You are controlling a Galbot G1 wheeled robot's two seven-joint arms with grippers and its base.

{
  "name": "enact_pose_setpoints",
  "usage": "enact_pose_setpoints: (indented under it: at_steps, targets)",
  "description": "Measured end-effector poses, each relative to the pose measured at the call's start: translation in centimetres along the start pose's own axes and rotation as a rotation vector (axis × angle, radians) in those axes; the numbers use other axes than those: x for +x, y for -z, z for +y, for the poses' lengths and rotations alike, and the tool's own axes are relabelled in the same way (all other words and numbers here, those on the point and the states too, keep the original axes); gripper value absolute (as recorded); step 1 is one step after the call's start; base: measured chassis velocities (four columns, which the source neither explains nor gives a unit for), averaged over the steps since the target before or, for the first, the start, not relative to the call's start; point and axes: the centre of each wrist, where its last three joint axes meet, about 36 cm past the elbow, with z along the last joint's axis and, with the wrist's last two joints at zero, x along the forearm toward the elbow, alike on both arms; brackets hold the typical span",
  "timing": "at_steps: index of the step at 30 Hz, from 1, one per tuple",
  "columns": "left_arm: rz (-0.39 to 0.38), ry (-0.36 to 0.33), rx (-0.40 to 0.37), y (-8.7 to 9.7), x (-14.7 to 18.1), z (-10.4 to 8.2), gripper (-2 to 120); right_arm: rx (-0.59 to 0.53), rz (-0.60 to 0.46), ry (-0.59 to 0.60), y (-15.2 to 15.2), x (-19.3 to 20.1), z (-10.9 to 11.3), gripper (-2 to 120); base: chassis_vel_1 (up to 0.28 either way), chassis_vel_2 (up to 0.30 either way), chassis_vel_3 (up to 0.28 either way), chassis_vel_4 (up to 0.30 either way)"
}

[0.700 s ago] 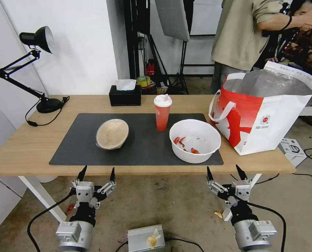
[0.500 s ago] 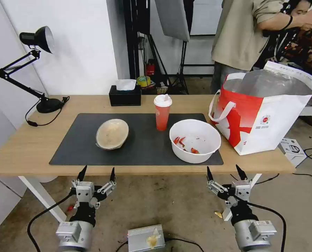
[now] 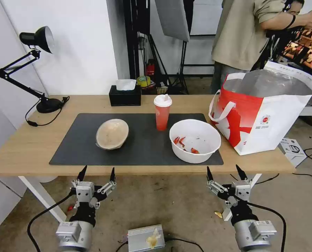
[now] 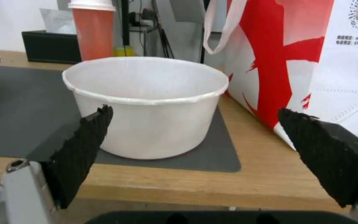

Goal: Pick up the trash from the table and place it into the takeout bag.

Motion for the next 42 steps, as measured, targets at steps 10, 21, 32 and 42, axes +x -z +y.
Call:
enact_pose_setpoints:
  at_steps: [10,21,32,42]
  targets:
    - [-0.016,0.036,0.007,0.0,0.5,1.2,100,0.001,0.002,0.005,0.1,-0.1,-0.5,100,0.0,0.0,0.0,0.0]
    - [-0.183,0.201,0.084,1.2,2.4,6.7,100,0.032,0.056,0.026,2.6,-2.6,-7.1,100,0.0,0.0,0.0,0.0]
    - [-0.203,0.181,0.08,1.5,2.7,6.7,100,0.078,0.074,0.085,6.7,-5.0,-11.0,100,0.0,0.0,0.0,0.0]
    - [-0.189,0.13,0.109,1.5,3.2,5.0,100,0.122,0.058,0.26,9.1,-6.8,-10.3,100,0.0,0.0,0.0,0.0]
